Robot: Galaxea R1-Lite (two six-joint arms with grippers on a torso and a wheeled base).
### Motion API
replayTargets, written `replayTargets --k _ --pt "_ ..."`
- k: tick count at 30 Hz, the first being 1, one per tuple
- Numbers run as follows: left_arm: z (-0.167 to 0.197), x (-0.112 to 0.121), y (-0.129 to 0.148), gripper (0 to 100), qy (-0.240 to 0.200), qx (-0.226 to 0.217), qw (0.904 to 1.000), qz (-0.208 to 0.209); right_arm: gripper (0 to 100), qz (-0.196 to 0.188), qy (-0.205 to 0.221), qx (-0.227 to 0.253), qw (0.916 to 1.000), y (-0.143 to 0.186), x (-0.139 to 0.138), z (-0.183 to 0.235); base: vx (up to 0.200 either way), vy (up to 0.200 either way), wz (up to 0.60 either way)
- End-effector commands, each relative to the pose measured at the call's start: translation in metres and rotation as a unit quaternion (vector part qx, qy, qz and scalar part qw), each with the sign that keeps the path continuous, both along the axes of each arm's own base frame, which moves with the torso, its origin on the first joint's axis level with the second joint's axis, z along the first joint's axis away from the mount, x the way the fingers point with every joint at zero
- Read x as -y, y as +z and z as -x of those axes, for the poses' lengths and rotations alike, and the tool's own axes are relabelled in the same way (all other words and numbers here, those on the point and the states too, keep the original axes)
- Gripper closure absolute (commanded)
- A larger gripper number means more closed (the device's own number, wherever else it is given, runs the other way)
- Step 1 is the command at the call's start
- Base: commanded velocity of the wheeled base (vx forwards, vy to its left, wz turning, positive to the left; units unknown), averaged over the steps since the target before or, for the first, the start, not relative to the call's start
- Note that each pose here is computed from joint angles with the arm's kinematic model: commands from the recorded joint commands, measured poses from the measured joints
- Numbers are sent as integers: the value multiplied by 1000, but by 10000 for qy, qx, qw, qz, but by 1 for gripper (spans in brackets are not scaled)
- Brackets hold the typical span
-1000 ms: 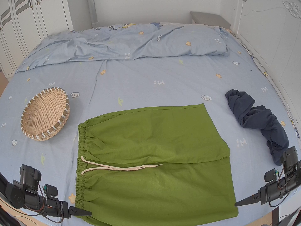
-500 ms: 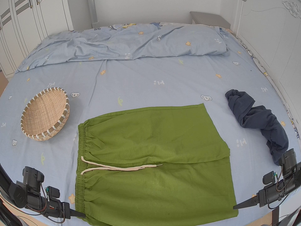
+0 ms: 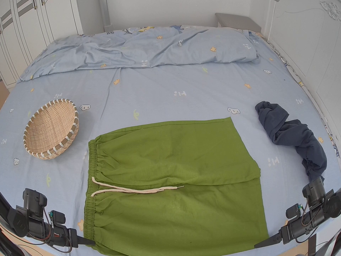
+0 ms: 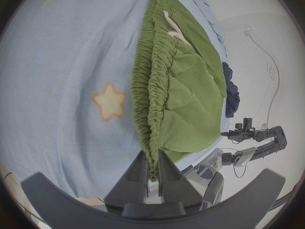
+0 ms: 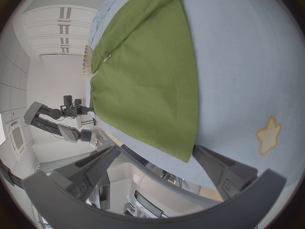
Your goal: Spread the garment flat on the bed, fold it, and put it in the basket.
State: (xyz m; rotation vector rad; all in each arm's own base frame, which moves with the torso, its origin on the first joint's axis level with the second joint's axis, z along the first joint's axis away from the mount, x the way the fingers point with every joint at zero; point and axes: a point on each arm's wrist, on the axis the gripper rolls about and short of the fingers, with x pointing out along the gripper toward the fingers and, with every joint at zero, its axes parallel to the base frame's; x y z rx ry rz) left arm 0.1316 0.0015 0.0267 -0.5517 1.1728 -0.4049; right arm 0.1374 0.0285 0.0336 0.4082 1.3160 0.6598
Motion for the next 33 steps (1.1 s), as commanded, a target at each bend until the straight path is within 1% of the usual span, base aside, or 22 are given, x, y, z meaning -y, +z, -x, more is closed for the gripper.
replayTargets --k 1,7,11,25,26,33 --pt "1 0 1 100 20 37 10000 -7 0 86 58 -225 9997 -6 -2 2 0 0 0" --pt "1 0 2 100 20 76 10000 -12 0 141 57 -247 9996 -7 -2 2 0 0 0" --pt "1 0 3 100 20 98 9999 -14 0 127 230 -228 9994 -6 -7 1 0 0 0" --pt "3 0 4 100 27 129 9999 -18 0 108 185 -273 9994 -6 -7 0 0 0 0" --pt "3 0 3 100 22 126 9999 -20 100 109 177 -280 9994 -6 -7 1 0 0 0" --pt "3 0 4 100 22 133 9999 -21 100 114 170 -318 9993 -7 -6 3 0 0 0"
